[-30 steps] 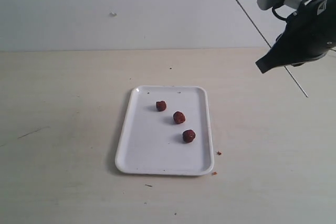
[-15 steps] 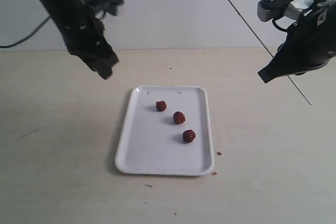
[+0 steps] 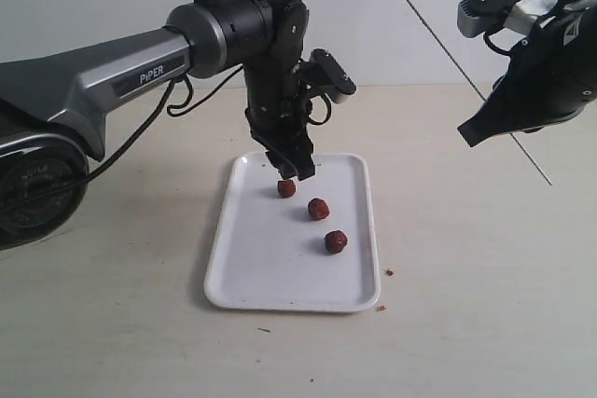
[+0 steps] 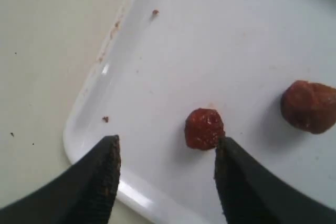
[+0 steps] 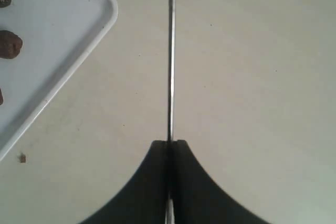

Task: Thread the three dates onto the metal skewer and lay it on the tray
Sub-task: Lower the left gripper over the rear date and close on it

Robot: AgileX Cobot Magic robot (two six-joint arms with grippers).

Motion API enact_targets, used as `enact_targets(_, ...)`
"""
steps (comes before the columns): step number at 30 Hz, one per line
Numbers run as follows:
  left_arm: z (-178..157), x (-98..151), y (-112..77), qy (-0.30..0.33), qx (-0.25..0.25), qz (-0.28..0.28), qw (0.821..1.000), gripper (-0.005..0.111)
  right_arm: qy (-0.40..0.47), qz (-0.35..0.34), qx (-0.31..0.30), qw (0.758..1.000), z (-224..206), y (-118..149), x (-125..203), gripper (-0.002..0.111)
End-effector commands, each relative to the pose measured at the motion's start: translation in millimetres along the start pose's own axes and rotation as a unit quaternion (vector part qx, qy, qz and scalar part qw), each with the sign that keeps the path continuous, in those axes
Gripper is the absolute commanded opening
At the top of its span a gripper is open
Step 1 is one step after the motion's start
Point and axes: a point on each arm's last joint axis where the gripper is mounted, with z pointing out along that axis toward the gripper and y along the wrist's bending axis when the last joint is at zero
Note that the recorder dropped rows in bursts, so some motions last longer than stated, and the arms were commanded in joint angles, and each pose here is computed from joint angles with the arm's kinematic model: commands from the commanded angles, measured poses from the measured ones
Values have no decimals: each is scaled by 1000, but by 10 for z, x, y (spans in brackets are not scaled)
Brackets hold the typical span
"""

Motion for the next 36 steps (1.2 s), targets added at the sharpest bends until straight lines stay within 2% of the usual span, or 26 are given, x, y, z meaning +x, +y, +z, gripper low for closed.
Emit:
enact_targets(1,-48,-31,-16,-14,12,2,1000,54,-9,-1,6,1000,-8,-19,-6,0)
enact_targets(24,359,18,-93,19,33,25,999,54,-10,-1,6,1000,-8,-19,-8,0)
enact_targets(31,365,17,-98,18,36,40,998,54,-10,-1,6,1000,-8,-19,-8,0)
enact_targets(36,364,0,-127,8,51,46,998,43,-10,-1,6,1000,-8,-19,-8,0)
